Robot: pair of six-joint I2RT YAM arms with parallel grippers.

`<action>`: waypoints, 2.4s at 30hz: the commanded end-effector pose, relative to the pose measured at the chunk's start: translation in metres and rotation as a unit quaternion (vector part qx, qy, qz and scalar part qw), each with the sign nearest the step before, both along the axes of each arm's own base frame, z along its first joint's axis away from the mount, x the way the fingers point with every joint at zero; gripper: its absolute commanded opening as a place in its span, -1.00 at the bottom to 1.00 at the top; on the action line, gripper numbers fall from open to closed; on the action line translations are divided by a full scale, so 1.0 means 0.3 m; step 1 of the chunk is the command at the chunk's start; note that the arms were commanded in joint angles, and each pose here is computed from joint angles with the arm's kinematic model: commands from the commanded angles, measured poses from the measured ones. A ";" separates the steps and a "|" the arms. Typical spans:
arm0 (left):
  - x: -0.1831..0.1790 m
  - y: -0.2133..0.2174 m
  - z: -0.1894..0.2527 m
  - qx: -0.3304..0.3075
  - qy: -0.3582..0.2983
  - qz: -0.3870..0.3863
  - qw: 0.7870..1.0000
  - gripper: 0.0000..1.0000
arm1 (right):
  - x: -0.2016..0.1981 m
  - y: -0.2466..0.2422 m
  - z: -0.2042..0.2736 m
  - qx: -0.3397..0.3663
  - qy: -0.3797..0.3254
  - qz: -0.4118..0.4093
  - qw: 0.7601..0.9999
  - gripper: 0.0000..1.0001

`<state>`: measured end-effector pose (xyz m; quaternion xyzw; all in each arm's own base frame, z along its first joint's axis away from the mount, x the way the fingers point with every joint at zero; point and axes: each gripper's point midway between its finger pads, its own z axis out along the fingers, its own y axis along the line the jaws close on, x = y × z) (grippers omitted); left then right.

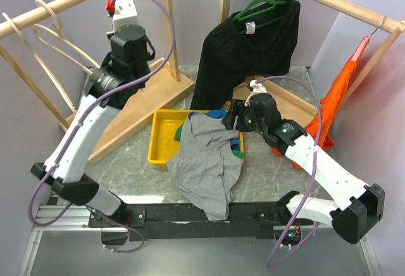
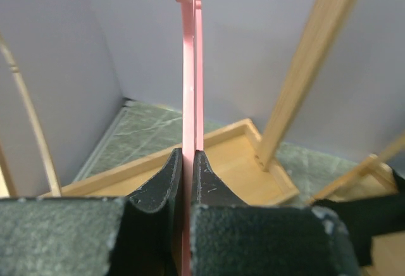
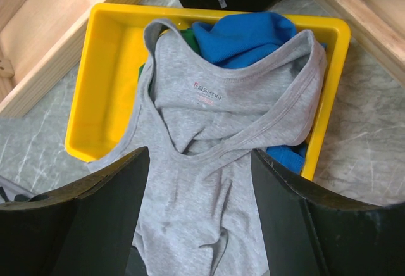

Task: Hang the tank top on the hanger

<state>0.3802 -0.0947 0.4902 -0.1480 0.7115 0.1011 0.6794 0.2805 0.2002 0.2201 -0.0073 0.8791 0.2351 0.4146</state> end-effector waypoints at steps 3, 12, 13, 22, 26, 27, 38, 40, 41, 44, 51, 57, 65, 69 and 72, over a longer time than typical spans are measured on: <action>-0.117 -0.146 0.039 -0.074 -0.035 -0.169 0.982 -0.98 | 0.029 -0.028 0.051 -0.014 -0.030 -0.026 0.999 0.47; -0.341 -0.259 -0.080 -0.091 -0.014 -0.346 0.934 -0.98 | 0.009 -0.085 0.015 -0.020 -0.035 -0.058 0.997 0.47; -0.361 -0.255 -0.091 -0.093 -0.013 -0.353 0.931 -0.98 | 0.008 -0.092 0.012 -0.022 -0.036 -0.062 0.997 0.47; -0.571 -0.252 -0.246 -0.062 0.029 -0.464 0.883 -0.98 | -0.003 -0.166 -0.069 -0.041 -0.032 -0.114 0.992 0.36; -0.662 -0.277 -0.329 -0.046 0.057 -0.525 0.848 -0.98 | -0.002 -0.176 -0.126 -0.047 -0.019 -0.124 0.991 0.33; -0.678 -0.287 -0.351 -0.045 0.069 -0.538 0.839 -0.98 | 0.013 -0.174 -0.130 -0.047 -0.020 -0.127 0.991 0.33; -0.751 -0.353 -0.540 -0.012 0.193 -0.603 0.774 -0.98 | 0.212 -0.166 -0.142 -0.050 -0.006 -0.139 0.989 0.18; -0.739 -0.353 -0.546 -0.008 0.199 -0.598 0.776 -0.98 | 0.236 -0.157 -0.166 -0.051 0.002 -0.137 0.989 0.17; -0.732 -0.360 -0.549 -0.006 0.203 -0.599 0.775 -0.98 | 0.246 -0.155 -0.167 -0.049 0.002 -0.138 0.989 0.17; -0.715 -0.375 -0.549 -0.004 0.208 -0.599 0.773 -0.98 | 0.275 -0.147 -0.177 -0.048 0.006 -0.138 0.989 0.16; -0.655 -0.399 -0.560 0.002 0.217 -0.584 0.783 -0.98 | 0.326 -0.130 -0.201 -0.057 0.012 -0.137 0.989 0.13; -0.622 -0.398 -0.541 0.011 0.214 -0.570 0.793 -0.98 | 0.345 -0.125 -0.257 -0.074 0.026 -0.136 0.988 0.04; -0.607 -0.398 -0.544 0.020 0.221 -0.565 0.794 -0.98 | 0.324 -0.156 -0.289 -0.092 0.035 -0.147 0.984 -0.30; -0.607 -0.406 -0.556 0.022 0.226 -0.571 0.789 -0.98 | 0.310 -0.185 -0.268 -0.099 0.025 -0.159 0.982 -0.60; -0.599 -0.421 -0.570 0.027 0.231 -0.577 0.783 -0.98 | 0.307 -0.189 -0.243 -0.098 0.018 -0.158 0.982 -0.88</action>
